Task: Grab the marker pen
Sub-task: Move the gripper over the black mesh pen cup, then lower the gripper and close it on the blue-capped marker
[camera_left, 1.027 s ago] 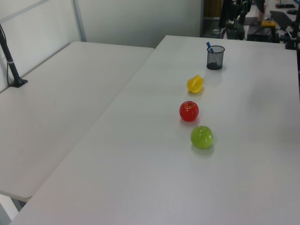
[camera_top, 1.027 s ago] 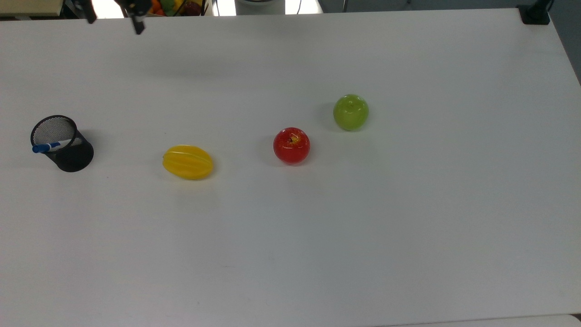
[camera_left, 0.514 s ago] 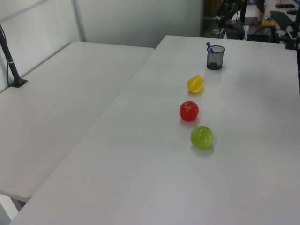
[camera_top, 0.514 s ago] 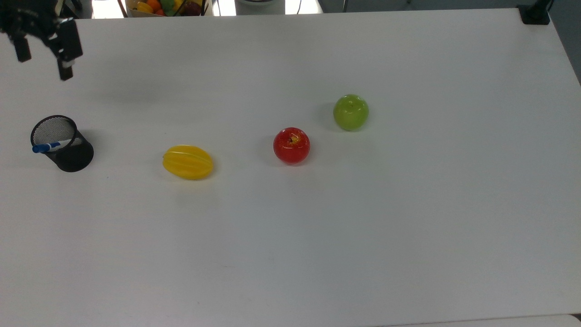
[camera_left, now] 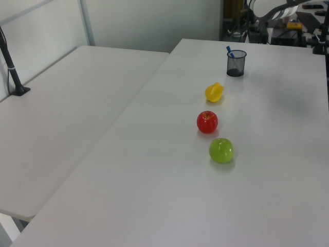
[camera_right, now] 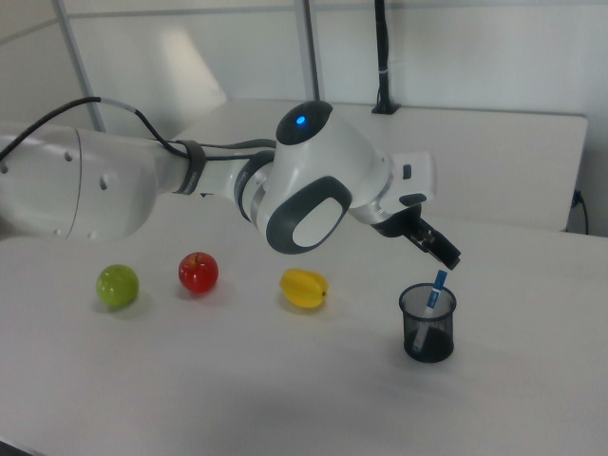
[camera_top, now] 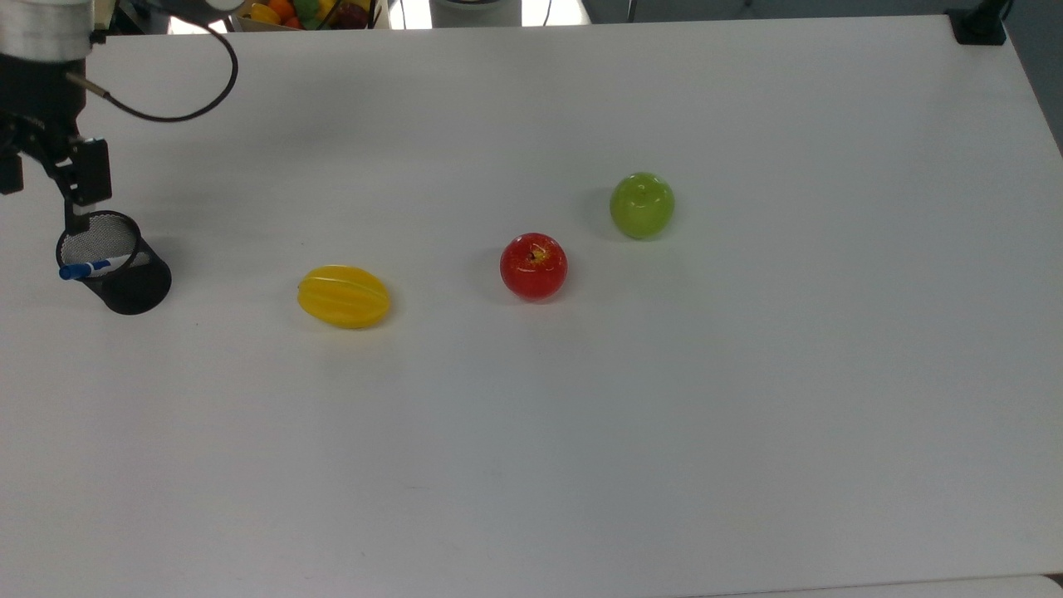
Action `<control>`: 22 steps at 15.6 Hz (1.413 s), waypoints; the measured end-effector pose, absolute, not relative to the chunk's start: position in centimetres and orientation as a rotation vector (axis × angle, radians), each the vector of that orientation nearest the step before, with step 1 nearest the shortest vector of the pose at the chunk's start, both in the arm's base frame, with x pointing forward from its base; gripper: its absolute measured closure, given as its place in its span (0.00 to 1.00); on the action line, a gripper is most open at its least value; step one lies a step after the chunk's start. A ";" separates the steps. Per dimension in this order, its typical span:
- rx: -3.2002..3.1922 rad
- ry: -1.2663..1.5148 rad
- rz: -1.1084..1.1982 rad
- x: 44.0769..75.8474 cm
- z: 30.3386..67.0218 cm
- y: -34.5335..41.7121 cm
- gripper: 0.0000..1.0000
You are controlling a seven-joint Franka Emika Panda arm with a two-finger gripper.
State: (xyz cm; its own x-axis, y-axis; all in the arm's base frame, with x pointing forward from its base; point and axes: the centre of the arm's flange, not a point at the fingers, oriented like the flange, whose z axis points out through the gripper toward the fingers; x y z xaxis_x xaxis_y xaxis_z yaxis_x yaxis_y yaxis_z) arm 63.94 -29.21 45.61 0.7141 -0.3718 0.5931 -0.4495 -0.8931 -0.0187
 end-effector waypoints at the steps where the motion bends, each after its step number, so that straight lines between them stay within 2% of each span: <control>1: 2.787 -0.670 0.915 64.4 44.9 -29.5 0.00; 6: 2.790 -0.652 0.874 66.4 41.8 -29.8 0.02; 7: 2.786 -0.647 0.879 66.7 41.4 -29.8 0.06; 8: 2.774 -0.642 0.900 66.9 41.1 -29.8 0.17; 12: 2.754 -0.631 0.927 67.4 39.8 -29.8 0.22; 14: 2.756 -0.628 0.924 67.5 39.5 -29.7 0.35; 17: 2.758 -0.625 0.921 67.6 39.4 -29.6 0.38; 19: 2.761 -0.620 0.920 67.7 39.3 -29.4 0.49; 22: 2.769 -0.608 0.910 67.8 38.8 -29.1 0.55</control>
State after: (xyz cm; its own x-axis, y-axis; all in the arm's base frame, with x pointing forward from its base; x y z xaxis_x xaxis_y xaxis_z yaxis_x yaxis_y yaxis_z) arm 67.78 -29.08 38.78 0.7315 -0.3271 0.5983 -0.4272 -0.9037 0.0282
